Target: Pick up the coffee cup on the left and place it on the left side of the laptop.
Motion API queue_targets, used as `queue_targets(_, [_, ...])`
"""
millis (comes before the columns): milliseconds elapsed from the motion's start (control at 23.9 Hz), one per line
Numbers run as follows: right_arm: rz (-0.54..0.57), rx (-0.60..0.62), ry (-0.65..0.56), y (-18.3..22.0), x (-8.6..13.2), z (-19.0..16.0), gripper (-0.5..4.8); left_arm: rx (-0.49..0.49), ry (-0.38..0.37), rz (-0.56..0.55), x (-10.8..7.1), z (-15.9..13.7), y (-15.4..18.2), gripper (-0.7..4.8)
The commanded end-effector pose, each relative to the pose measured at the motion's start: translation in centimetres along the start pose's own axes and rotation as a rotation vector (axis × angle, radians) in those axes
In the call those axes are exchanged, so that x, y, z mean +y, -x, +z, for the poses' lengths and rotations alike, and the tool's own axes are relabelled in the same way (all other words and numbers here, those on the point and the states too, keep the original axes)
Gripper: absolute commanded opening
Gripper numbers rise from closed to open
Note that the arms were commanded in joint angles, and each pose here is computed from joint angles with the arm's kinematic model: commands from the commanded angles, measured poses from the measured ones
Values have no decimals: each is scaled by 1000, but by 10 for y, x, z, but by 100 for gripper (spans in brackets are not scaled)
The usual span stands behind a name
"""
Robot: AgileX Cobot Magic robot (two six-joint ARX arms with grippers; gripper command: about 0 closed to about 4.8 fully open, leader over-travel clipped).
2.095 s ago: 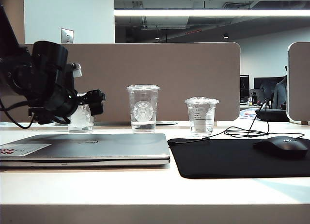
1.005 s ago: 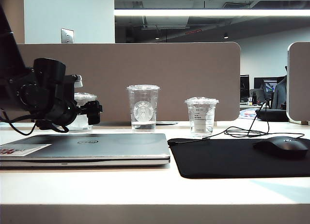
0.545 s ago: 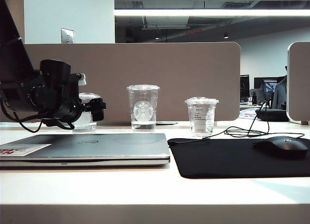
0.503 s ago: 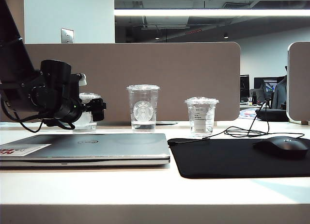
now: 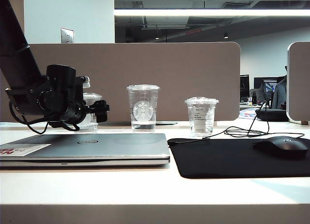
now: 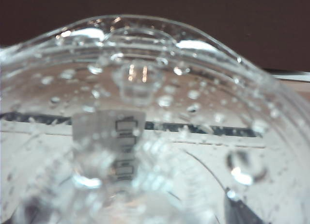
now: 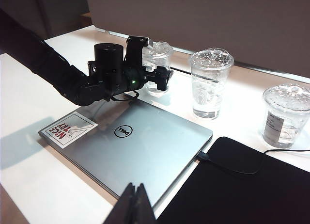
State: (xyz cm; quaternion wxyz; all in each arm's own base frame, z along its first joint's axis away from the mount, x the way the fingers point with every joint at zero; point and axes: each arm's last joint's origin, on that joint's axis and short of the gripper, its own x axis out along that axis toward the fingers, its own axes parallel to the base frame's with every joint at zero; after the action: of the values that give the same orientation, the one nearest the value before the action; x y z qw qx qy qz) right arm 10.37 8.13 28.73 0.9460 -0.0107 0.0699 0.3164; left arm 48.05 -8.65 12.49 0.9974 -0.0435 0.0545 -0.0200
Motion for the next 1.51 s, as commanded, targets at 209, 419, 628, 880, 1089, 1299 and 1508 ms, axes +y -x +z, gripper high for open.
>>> queue_targets(209, [5,-27,-3,1,0,4,-4,-14,-13,-9,-1,3,0,373])
queue_targets(419, [4,-27,-3,1,0,4,-4,-14,-27,-9,-1,3,0,227])
queue_targets(628, [4,-27,-3,1,0,4,-4,-15,-27,-15,-1,3,0,204])
queue_targets(880, [4,-26,-2,1,0,4,-4,-28,-23,-100,-5,17,3,204])
queue_targets(1089, [4,-26,-2,1,0,4,-4,-60,-20,-111,-7,40,9,204])
queue_targets(1299, [3,-9,1,1,0,2,-4,-76,-19,-112,-8,69,18,204])
queue_targets(1508, [4,-7,1,1,0,2,-4,-86,-22,-113,-9,89,31,204])
